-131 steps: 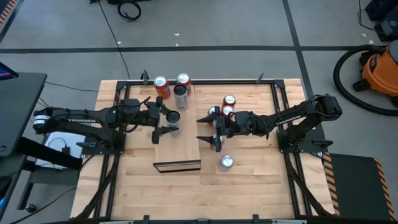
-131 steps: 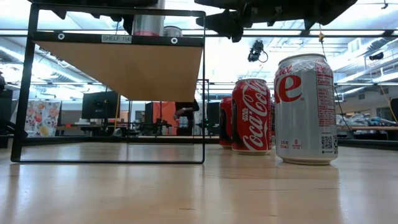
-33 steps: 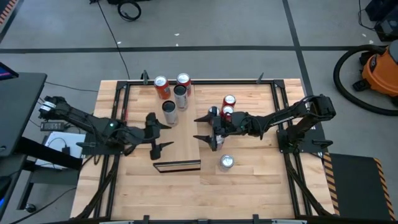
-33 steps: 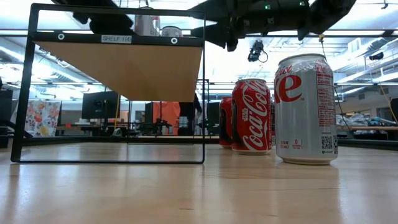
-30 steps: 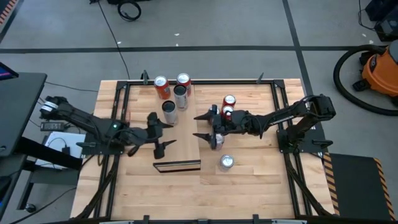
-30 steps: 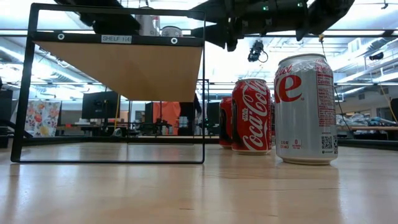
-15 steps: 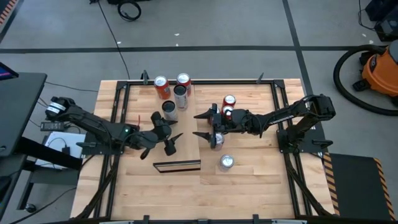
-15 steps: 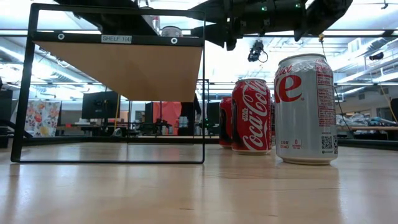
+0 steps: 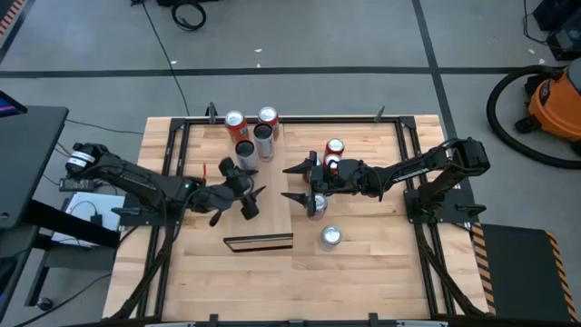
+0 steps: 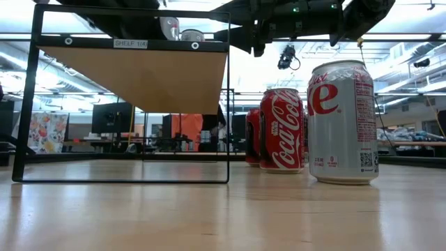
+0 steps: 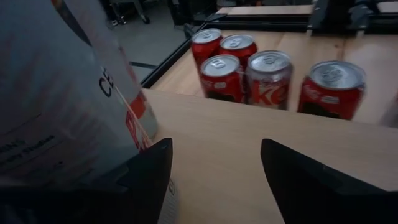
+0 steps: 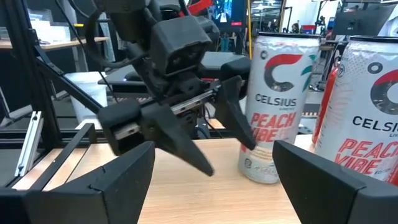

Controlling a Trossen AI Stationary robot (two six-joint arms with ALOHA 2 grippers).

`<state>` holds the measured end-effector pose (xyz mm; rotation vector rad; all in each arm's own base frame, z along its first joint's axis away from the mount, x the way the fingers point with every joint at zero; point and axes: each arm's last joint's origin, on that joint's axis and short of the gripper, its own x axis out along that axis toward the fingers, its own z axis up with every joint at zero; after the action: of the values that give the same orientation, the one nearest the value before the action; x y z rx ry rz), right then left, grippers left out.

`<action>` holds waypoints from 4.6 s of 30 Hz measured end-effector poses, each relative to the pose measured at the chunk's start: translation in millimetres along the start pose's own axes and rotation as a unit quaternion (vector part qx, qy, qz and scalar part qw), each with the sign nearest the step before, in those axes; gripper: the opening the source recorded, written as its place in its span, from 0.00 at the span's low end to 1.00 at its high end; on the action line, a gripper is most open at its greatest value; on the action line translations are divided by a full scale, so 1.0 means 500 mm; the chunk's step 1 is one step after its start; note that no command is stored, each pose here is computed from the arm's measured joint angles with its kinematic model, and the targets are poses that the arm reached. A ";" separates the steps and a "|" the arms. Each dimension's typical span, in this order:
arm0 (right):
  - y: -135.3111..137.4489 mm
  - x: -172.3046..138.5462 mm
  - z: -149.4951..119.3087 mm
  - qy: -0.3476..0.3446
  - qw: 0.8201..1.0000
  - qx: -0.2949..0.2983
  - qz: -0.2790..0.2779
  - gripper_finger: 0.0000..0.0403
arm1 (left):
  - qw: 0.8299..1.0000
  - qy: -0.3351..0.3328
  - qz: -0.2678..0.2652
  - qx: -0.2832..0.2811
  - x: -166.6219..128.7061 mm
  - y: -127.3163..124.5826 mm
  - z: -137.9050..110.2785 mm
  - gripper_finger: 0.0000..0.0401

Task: Place canned beverage on shelf
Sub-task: Put the white-pink soda can on the shelf and align it with the other white-pink soda can

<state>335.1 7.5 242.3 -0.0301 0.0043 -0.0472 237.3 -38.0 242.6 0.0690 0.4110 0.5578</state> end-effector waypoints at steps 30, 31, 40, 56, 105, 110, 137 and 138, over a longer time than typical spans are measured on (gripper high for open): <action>0.000 0.000 -0.002 0.004 1.000 0.000 0.001 0.84 | 0.991 0.026 0.093 0.090 0.005 0.024 -0.013 0.61; 0.000 0.000 -0.001 0.004 1.000 0.000 0.001 0.84 | 0.991 0.027 0.093 0.089 0.005 0.024 -0.013 0.61; 0.000 0.000 -0.004 0.011 1.000 0.000 0.001 0.84 | 0.995 0.013 0.052 0.089 -0.018 0.004 -0.011 0.61; 0.003 0.001 -0.003 0.012 1.000 0.004 0.003 0.84 | 0.995 0.054 0.082 0.030 -0.044 0.036 0.016 0.61; -0.011 0.001 -0.015 0.042 0.999 0.026 0.015 0.83 | 0.995 0.073 -0.056 0.025 -0.035 0.039 0.030 0.61; -0.014 0.001 -0.017 0.046 0.998 0.026 0.024 0.81 | 0.991 0.064 -0.106 0.056 -0.043 0.024 0.033 0.61; -0.029 0.004 -0.025 0.092 0.996 0.000 -0.014 0.77 | 0.990 0.039 -0.053 0.124 -0.078 0.057 0.236 0.59; -0.036 0.004 -0.026 0.093 0.995 0.000 -0.019 0.77 | 0.990 0.039 -0.053 0.124 -0.078 0.062 0.243 0.61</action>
<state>336.2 -10.8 229.7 -0.0251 0.1908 -0.0870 239.7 -26.6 373.4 0.2643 0.5557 0.4035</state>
